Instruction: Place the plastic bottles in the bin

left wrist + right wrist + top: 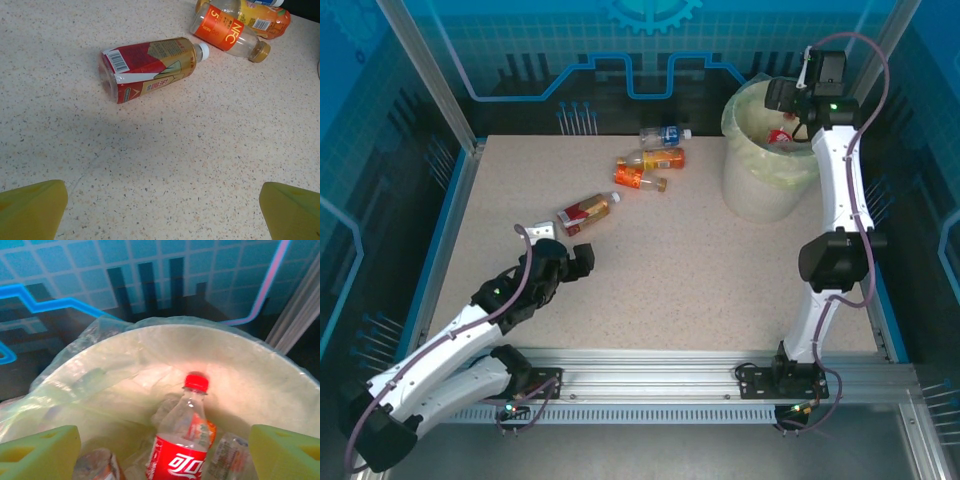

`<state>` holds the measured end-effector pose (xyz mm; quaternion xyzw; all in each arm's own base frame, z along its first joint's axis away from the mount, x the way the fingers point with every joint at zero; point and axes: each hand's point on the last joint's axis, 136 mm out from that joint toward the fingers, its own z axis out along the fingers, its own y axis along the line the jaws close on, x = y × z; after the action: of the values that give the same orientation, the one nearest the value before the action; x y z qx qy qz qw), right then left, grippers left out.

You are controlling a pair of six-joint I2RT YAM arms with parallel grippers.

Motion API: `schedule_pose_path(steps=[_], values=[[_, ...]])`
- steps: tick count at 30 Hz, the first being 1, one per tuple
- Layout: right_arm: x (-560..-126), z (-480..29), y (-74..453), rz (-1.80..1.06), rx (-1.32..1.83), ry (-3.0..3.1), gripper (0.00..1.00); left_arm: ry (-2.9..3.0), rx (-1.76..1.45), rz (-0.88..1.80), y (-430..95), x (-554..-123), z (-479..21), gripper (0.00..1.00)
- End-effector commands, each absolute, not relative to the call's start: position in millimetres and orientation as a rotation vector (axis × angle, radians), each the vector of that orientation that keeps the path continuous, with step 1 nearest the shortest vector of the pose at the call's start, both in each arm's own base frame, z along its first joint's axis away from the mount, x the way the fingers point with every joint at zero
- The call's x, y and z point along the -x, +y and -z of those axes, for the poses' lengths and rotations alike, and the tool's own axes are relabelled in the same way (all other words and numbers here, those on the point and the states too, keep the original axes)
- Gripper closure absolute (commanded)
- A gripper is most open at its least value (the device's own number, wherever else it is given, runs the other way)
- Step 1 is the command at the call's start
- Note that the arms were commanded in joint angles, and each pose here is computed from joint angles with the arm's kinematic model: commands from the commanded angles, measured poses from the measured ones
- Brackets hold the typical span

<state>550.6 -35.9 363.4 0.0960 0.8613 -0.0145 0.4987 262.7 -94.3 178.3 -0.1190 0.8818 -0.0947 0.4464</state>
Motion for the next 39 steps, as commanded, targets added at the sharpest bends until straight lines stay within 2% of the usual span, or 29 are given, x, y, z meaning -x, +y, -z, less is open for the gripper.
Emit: schedule_pose_path(steps=[1,4,5,6,16,27,33,39], values=[[-537.4,-393.5,-10.2,-0.093,-0.151,2.018,0.11,2.203,0.311,0.25,-94.8,-262.8,-175.1,0.01],[-530.6,-395.9,-3.6,-0.133,-0.137,2.013,0.09,2.208,0.314,0.25,-95.2,-266.1,-176.1,0.01],[-527.7,-397.7,-1.7,-0.146,-0.135,2.009,0.02,2.211,0.312,0.25,-95.9,-267.6,-176.4,0.01],[-524.5,-398.7,0.7,-0.163,-0.132,2.007,0.0,2.211,0.311,0.251,-96.5,-269.8,-177.5,0.01],[-465.6,-413.2,42.9,-0.338,-0.021,1.979,0.0,2.183,0.364,0.192,-90.4,-311.1,-193.3,0.01],[-361.9,-403.6,102.8,-0.488,0.1,1.887,0.0,2.056,0.561,0.175,-53.4,-382.5,-232.2,0.01],[-321.9,-371.2,109.7,-0.579,0.077,1.936,0.0,2.082,0.543,0.16,-31.0,-424.5,-235.4,0.01],[-295.0,-347.1,115.9,-0.64,0.07,1.97,0.0,2.202,0.483,0.242,-19.1,-455.7,-211.1,0.01]])
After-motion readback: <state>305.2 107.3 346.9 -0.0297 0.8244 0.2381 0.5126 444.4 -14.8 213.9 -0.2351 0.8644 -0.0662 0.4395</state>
